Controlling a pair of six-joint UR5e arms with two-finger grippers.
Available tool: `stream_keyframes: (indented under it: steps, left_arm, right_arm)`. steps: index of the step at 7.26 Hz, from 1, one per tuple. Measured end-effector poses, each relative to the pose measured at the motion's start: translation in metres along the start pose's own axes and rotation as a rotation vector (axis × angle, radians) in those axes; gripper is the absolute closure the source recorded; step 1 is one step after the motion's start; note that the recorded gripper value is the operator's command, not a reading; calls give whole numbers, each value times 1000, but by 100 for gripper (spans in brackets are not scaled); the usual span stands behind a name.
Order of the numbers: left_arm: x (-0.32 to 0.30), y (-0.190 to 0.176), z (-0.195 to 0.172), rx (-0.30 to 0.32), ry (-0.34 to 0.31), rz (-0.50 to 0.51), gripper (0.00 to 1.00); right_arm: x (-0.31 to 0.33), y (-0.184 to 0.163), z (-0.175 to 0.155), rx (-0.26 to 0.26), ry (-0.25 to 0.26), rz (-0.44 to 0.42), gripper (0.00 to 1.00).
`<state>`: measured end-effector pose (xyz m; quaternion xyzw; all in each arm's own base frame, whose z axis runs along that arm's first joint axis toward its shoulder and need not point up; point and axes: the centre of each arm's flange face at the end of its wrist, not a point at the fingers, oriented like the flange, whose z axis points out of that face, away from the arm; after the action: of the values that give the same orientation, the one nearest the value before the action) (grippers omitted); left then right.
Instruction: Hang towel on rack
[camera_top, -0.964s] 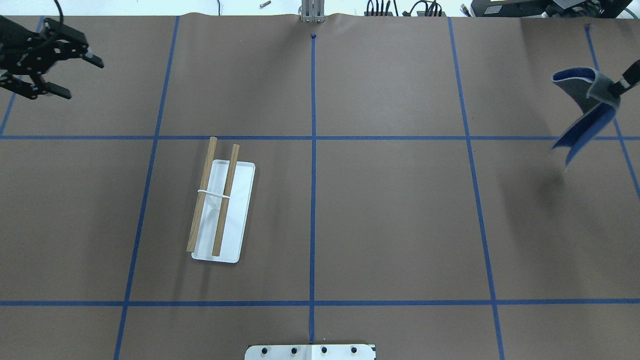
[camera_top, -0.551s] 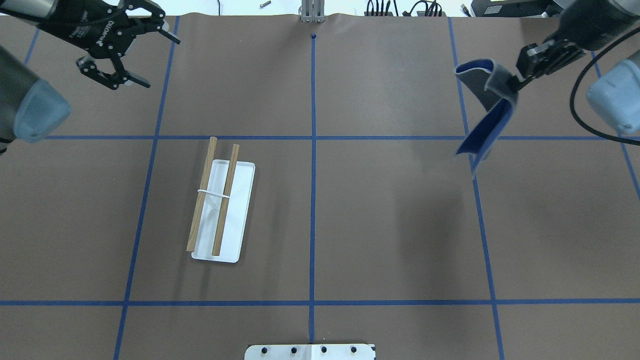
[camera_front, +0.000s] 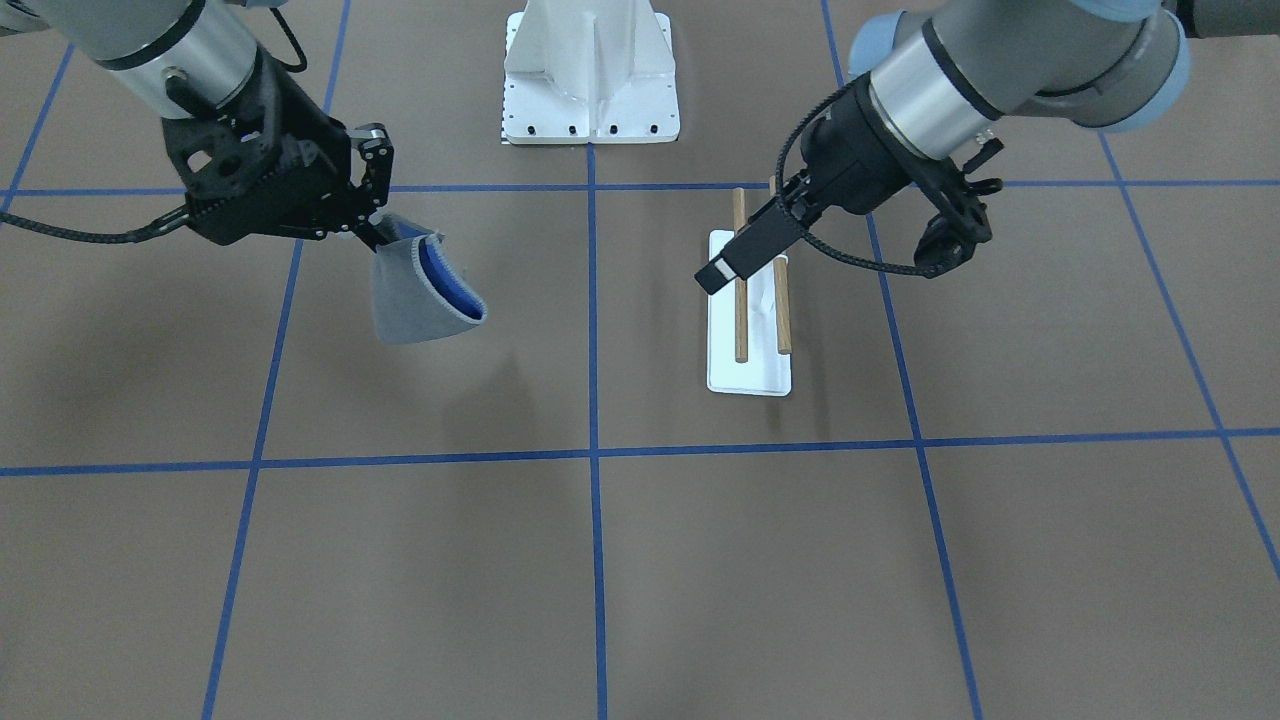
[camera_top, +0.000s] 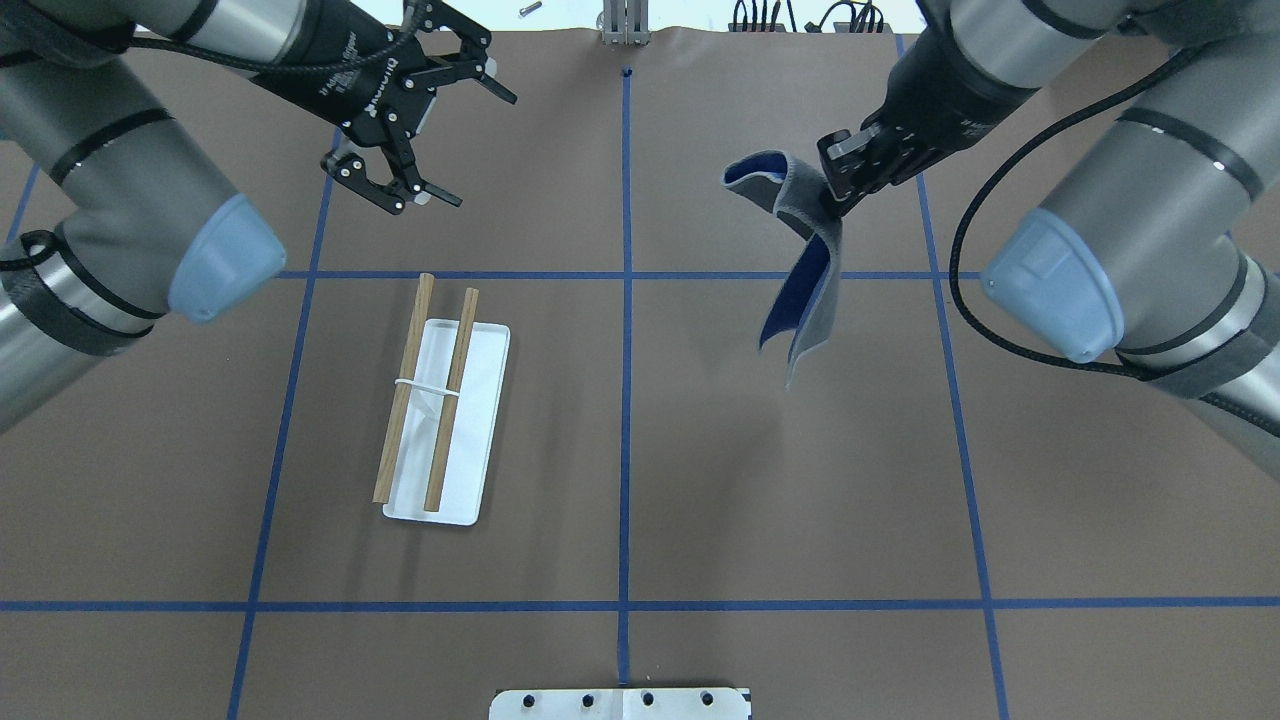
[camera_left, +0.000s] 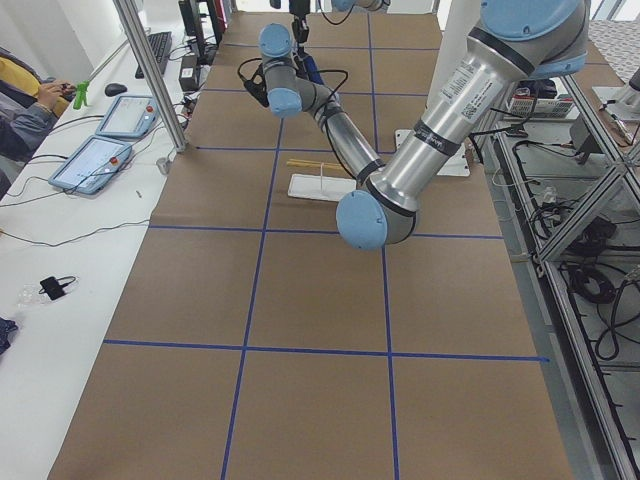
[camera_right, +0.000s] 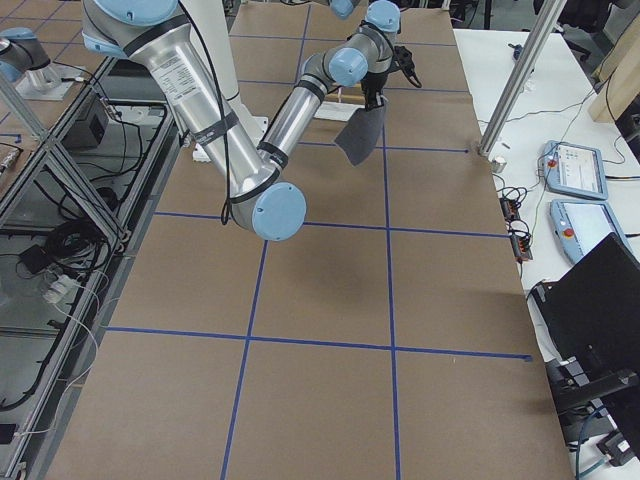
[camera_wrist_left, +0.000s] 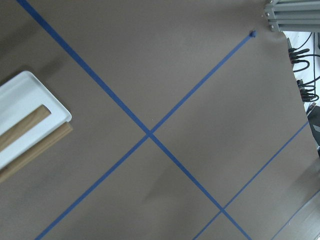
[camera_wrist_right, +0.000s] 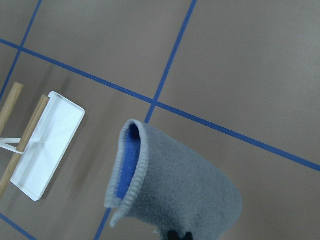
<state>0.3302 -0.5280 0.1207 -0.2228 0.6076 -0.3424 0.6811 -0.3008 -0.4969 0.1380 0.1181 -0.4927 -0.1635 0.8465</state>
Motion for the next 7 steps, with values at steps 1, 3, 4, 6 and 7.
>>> stream_keyframes:
  steps: [1,3,4,6,7]
  left_arm:
    - [-1,19,18,-8,4,-10,2]
    - [-8,47,48,-11,33,-5,2]
    - [-10,53,54,-13,50,-6,2]
    - [-8,60,63,-21,63,-5,2]
    - [-5,63,66,-20,69,-4,2]
  right_arm:
    - [-27,1,12,25,7,-19,100]
    - [-57,0,20,57,13,-37,100]
    - [-65,0,20,63,10,-45,100]
    - [-74,0,22,73,8,-58,100]
    - [-78,1,23,77,6,-64,100]
